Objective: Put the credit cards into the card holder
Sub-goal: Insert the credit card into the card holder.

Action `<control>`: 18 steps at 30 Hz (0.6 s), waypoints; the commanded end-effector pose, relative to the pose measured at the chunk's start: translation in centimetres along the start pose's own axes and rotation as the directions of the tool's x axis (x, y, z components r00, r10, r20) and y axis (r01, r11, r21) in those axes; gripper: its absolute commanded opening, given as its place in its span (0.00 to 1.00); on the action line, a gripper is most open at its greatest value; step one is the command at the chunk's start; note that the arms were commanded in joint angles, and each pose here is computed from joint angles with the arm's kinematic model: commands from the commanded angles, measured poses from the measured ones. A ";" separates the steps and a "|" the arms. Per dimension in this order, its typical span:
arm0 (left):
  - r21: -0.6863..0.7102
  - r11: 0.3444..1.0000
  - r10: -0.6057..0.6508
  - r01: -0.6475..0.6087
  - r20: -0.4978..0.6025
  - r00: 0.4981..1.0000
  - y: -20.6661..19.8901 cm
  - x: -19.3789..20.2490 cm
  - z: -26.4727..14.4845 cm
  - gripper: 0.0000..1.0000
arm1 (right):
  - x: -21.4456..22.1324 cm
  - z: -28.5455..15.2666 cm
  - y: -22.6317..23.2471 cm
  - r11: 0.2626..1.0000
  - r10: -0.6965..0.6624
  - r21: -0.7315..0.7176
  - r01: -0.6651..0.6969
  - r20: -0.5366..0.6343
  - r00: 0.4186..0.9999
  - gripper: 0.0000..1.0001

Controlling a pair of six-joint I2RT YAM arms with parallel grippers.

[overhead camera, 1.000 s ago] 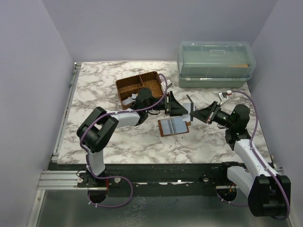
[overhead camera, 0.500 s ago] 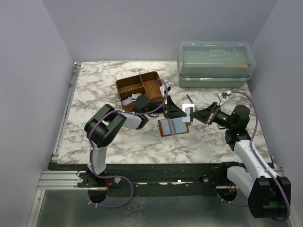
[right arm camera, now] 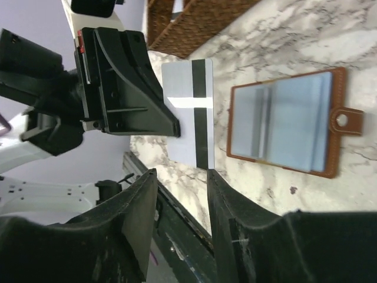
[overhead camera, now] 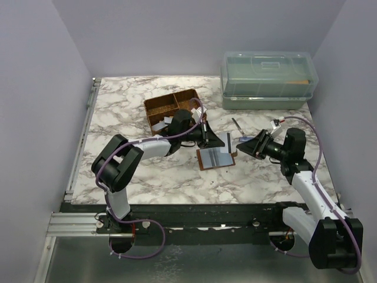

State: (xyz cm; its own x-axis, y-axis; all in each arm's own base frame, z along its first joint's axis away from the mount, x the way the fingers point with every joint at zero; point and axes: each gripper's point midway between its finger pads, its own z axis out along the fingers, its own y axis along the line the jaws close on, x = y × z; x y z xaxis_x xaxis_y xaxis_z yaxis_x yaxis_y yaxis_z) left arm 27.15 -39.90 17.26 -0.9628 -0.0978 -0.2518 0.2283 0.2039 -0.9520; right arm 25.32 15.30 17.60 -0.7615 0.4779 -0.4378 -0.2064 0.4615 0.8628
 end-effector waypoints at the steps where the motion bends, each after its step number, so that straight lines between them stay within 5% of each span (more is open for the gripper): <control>1: -0.275 0.961 0.017 -0.015 0.003 1.000 5.3 0.0 -1.4 0.00 | -0.2 -0.1 -2.4 0.991 -0.053 0.120 0.054 -0.016 0.998 0.47; 9: -0.478 0.878 0.004 0.031 0.072 0.997 8.7 -0.7 -4.3 0.00 | 0.3 0.8 -5.9 0.970 -0.150 0.178 0.165 -0.094 0.984 0.64; 15: -0.516 0.848 -0.083 0.124 0.102 0.991 10.7 0.1 -5.4 0.00 | 0.6 2.6 -8.6 0.960 -0.153 0.210 0.186 -0.160 0.975 0.65; 18: -0.505 0.849 -0.125 0.151 0.085 0.988 11.2 0.7 -5.0 0.00 | 1.3 4.3 -8.8 0.966 -0.149 0.179 0.186 -0.206 0.967 0.56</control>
State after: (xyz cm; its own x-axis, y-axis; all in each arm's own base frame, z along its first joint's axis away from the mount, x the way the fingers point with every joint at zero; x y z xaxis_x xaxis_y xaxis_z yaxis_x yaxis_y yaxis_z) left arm 29.00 -33.51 8.80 -0.9610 -0.1951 -0.1962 0.0309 0.6288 -0.7769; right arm 26.91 13.93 8.35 -0.8491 0.3029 -0.4327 -0.1415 0.6589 0.7388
